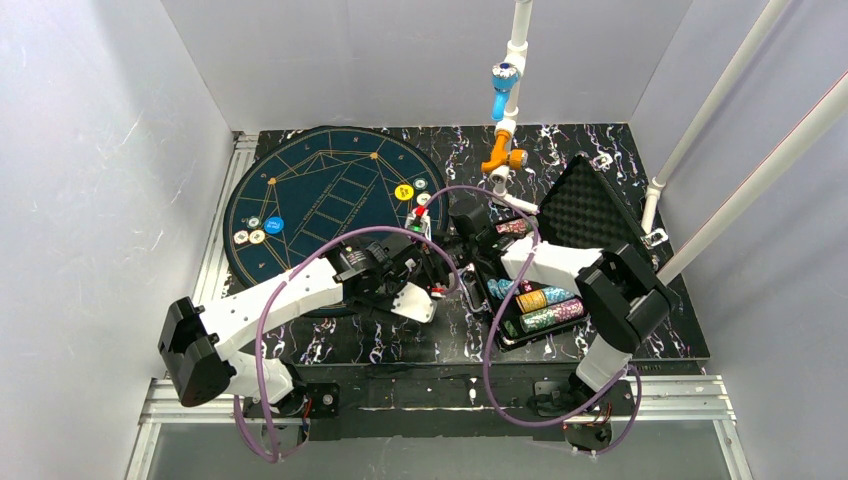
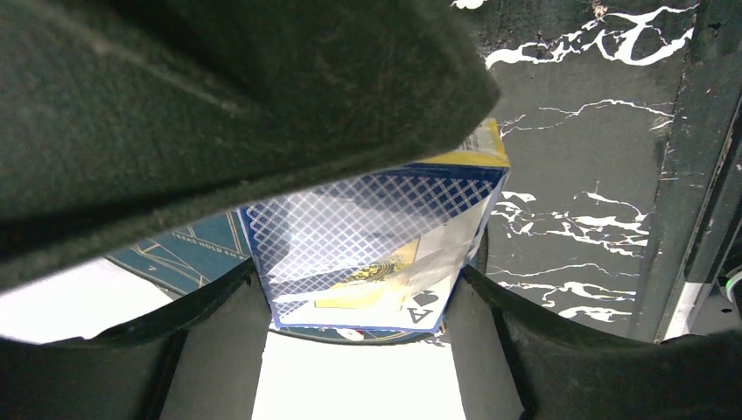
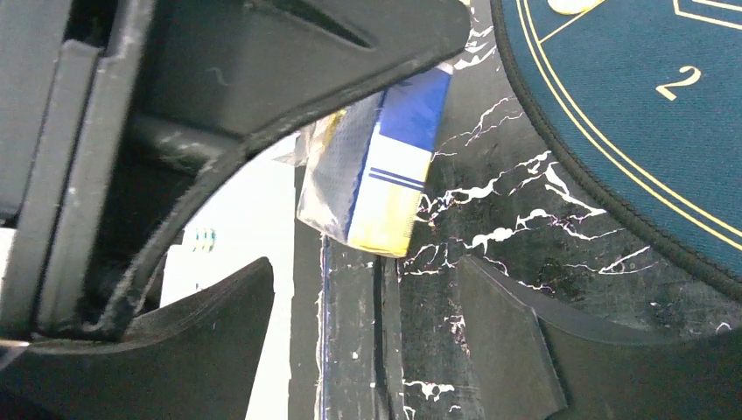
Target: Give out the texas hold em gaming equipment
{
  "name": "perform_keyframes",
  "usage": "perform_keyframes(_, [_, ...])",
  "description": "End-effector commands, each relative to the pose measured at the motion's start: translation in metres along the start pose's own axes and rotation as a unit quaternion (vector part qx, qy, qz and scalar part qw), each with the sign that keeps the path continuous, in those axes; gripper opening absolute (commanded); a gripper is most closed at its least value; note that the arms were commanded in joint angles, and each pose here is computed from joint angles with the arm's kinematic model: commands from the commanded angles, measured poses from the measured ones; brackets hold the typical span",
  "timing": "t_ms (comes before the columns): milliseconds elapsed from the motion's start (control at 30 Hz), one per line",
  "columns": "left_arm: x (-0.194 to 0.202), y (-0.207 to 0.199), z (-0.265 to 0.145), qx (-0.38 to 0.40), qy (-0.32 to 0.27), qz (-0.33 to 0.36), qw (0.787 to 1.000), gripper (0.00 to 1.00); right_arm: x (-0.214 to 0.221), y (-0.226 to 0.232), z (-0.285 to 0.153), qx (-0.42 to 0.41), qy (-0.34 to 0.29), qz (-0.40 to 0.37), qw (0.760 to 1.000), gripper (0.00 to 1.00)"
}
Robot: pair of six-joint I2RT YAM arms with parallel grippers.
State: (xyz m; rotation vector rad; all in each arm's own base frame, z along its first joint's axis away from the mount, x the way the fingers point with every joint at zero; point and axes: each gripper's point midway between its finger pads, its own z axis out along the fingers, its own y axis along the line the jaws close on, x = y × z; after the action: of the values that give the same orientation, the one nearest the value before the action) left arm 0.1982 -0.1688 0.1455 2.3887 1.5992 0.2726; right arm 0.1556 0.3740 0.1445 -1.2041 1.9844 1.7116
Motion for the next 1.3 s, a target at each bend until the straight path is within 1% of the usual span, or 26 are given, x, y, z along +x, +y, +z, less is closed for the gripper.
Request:
perform_keyframes(0, [-0.014,0.01,-0.01,-0.018,-0.034,-0.012,0.999,0.44,-0.026,0.008,0.008,-0.029,-0.038,-0.011,0.999,0.82])
perform_keyframes(167, [-0.016,0.01,-0.01,-0.019,-0.038,-0.019,0.999,0.44,-0.036,0.019,0.01,-0.068,-0.067,-0.004,0.995,0.83])
perform_keyframes(367, [-0.011,0.006,-0.012,-0.024,-0.035,-0.027,0.999,0.44,-0.035,0.001,0.004,-0.042,-0.094,0.025,0.994,0.84])
perform_keyframes(533, [-0.008,0.002,-0.015,-0.024,-0.037,-0.034,0.998,0.44,-0.036,-0.015,-0.001,-0.02,-0.105,0.051,0.993,0.84])
perform_keyframes(633, [-0.008,0.002,-0.016,-0.024,-0.039,-0.038,0.998,0.44,-0.041,-0.011,-0.002,-0.027,-0.117,0.056,0.991,0.84])
perform_keyframes(733, [-0.009,0.003,-0.017,-0.023,-0.042,-0.043,0.998,0.44,-0.049,-0.002,-0.004,-0.045,-0.14,0.046,0.988,0.85])
perform_keyframes(800, [-0.009,0.005,-0.018,-0.022,-0.045,-0.05,0.997,0.44,-0.05,0.003,-0.004,-0.058,-0.148,0.05,0.986,0.81])
perform_keyframes(967, [-0.01,0.012,-0.019,-0.024,-0.049,-0.071,0.996,0.44,-0.043,-0.002,0.003,-0.075,-0.145,0.082,0.983,0.66])
perform_keyframes(1167, [-0.009,0.015,-0.018,-0.028,-0.047,-0.076,0.996,0.44,-0.039,0.004,0.013,-0.102,-0.133,0.107,0.98,0.63])
perform_keyframes(1267, [-0.009,0.016,-0.018,-0.029,-0.048,-0.078,0.995,0.44,-0.04,0.004,0.014,-0.107,-0.135,0.115,0.978,0.52])
